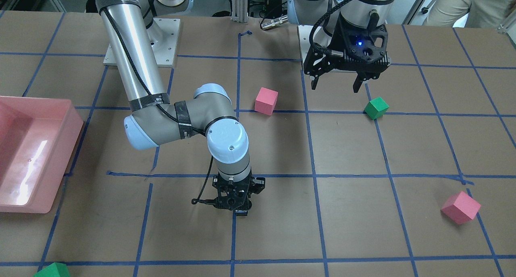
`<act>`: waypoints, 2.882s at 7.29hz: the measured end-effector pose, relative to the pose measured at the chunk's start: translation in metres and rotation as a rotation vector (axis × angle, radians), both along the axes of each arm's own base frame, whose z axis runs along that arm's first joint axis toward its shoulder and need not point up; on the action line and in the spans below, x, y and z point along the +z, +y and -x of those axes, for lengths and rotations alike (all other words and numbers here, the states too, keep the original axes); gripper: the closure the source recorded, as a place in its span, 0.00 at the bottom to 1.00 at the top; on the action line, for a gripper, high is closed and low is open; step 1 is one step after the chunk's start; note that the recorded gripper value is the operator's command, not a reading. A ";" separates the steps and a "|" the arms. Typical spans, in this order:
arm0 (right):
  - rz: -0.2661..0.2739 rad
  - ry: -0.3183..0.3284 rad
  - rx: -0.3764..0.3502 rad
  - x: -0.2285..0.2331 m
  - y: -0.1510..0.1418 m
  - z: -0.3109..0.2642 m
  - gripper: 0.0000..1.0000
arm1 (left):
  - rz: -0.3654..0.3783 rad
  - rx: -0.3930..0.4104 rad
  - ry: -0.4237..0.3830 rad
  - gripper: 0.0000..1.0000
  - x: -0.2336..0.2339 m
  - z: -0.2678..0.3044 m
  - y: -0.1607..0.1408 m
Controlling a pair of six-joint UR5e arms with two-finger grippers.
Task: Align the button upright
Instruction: 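Lower the switch onto the table and open the right gripper, then raise the right gripper away while the left gripper moves toward the switch, then grasp the switch by its yellow cap with the left gripper and lift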
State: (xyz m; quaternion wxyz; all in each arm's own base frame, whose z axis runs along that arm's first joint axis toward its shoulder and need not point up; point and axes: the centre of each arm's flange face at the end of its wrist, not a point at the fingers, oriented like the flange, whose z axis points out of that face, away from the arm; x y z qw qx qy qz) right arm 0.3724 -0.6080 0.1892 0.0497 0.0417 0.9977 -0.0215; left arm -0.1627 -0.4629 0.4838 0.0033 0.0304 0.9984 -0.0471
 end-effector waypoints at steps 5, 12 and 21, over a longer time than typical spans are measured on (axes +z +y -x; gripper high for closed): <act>-0.025 0.034 0.032 0.092 0.029 0.026 0.00 | 0.107 0.000 0.011 0.00 -0.069 0.007 0.023; -0.038 0.178 0.129 0.251 0.061 0.223 0.00 | 0.372 0.027 0.033 0.09 -0.237 0.074 0.077; 0.002 0.165 0.135 0.290 0.086 0.224 0.00 | 0.622 0.080 0.097 0.11 -0.323 0.181 -0.007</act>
